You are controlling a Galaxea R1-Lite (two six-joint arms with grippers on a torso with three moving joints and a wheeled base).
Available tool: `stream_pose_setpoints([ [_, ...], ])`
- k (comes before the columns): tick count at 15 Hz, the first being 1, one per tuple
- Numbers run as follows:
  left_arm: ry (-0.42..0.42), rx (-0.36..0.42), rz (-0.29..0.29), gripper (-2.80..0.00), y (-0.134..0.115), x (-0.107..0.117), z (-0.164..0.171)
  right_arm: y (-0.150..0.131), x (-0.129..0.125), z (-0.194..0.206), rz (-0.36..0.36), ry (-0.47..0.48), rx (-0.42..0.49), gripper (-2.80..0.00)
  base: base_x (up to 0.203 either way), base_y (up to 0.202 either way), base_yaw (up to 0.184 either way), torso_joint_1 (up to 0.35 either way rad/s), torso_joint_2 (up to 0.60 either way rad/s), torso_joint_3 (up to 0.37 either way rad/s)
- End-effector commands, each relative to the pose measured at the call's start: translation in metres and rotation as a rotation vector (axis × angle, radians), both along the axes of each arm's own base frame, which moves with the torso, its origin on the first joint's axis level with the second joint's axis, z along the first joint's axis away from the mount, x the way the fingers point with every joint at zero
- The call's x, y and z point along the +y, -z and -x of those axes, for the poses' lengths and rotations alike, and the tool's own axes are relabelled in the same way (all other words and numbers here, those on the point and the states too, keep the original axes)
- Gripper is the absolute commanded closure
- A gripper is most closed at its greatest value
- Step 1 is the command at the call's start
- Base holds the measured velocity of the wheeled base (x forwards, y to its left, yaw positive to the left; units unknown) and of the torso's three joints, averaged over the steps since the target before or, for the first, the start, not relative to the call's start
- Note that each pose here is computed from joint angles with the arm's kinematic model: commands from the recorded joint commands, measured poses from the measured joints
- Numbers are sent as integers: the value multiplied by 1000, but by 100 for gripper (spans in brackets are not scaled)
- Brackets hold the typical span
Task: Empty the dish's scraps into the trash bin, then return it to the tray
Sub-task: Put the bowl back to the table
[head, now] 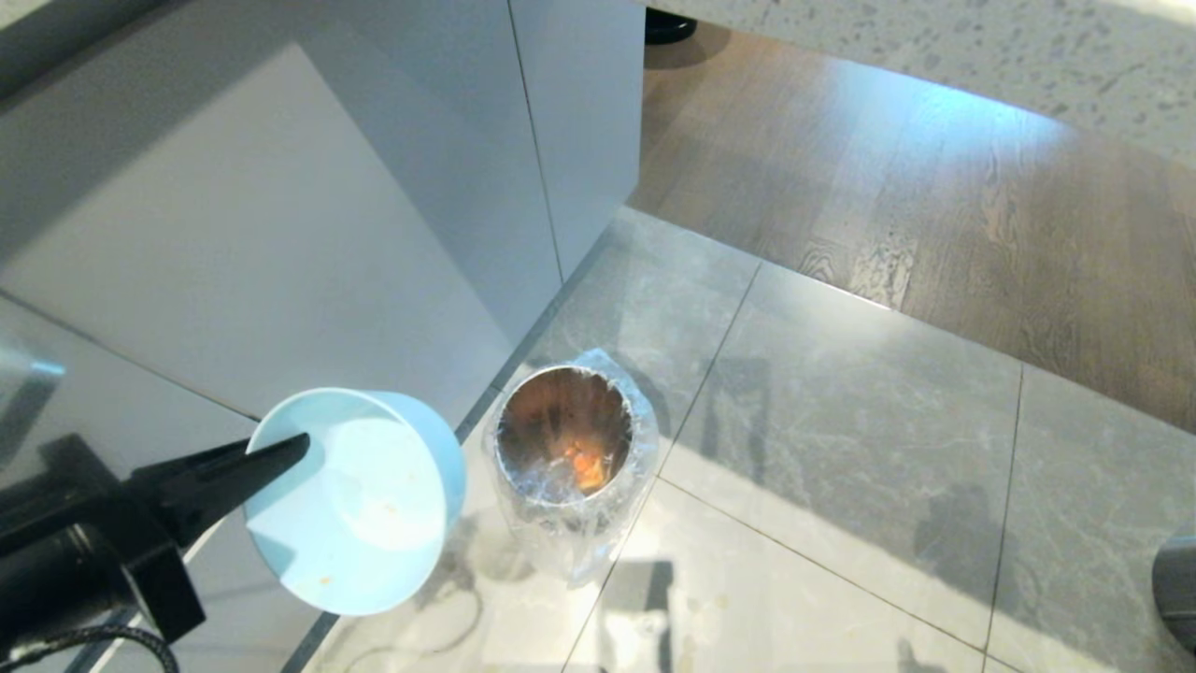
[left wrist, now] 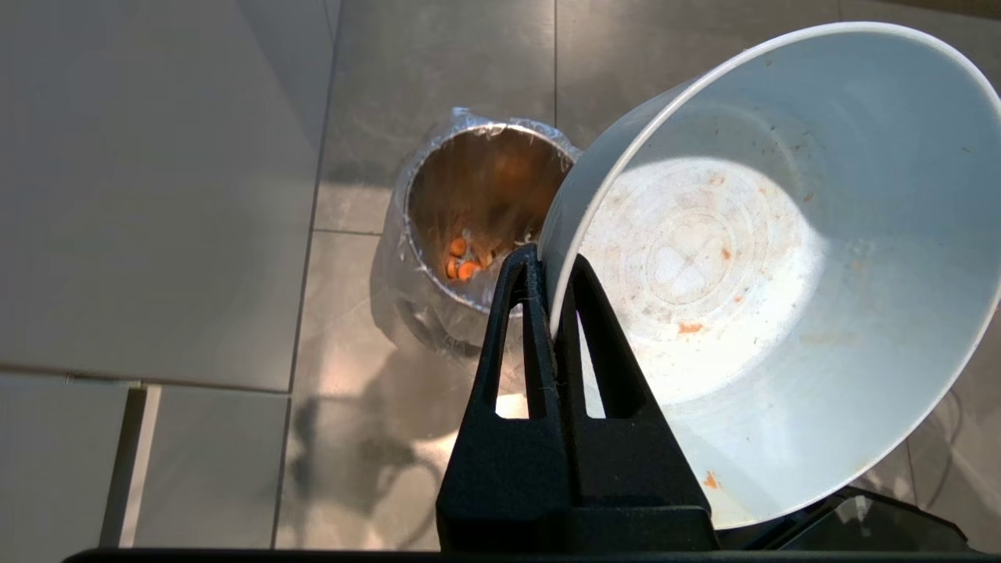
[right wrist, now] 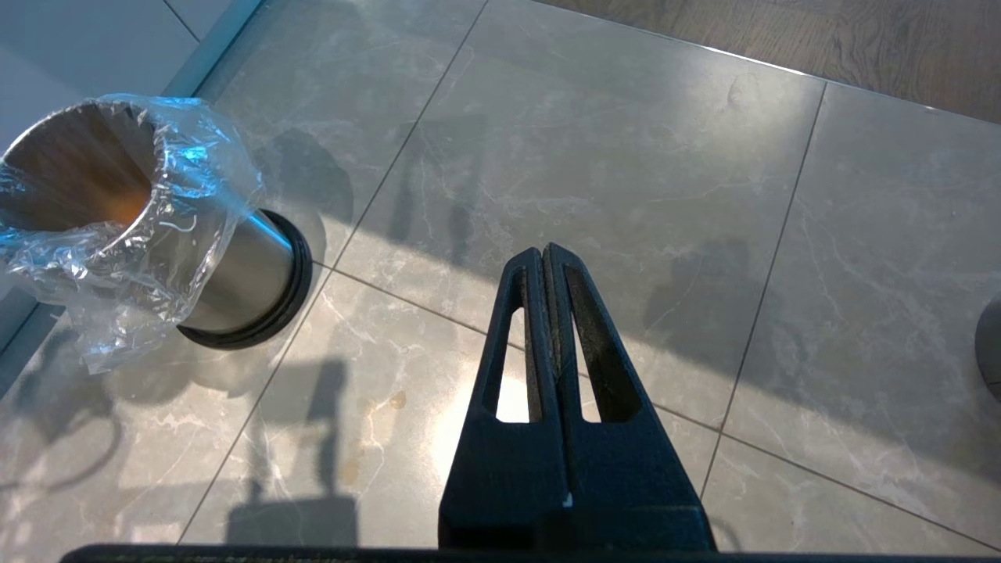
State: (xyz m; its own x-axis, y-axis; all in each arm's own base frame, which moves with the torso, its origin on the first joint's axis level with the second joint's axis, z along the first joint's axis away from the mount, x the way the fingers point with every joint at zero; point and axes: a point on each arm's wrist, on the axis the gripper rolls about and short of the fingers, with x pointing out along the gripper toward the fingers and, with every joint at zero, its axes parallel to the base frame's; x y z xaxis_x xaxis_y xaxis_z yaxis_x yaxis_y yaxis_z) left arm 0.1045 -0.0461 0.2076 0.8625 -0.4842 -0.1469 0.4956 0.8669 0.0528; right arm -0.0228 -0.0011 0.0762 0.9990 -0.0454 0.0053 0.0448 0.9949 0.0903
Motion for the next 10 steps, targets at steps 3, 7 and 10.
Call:
stream_pose_setpoints([
  [3, -55, -40, 23, 0, 15, 16, 27, 0, 0, 0, 0, -1, -2, 0, 0, 0, 0, 0, 0, 0],
  [7, -146, -68, 46, 0, 31, 29, 48, 0, 0, 0, 0, 1, -1, 0, 0, 0, 0, 0, 0, 0],
  [10, -209, -94, 71, 0, 45, 36, 63, 0, 0, 0, 0, 1, -1, 0, 0, 0, 0, 0, 0, 0],
])
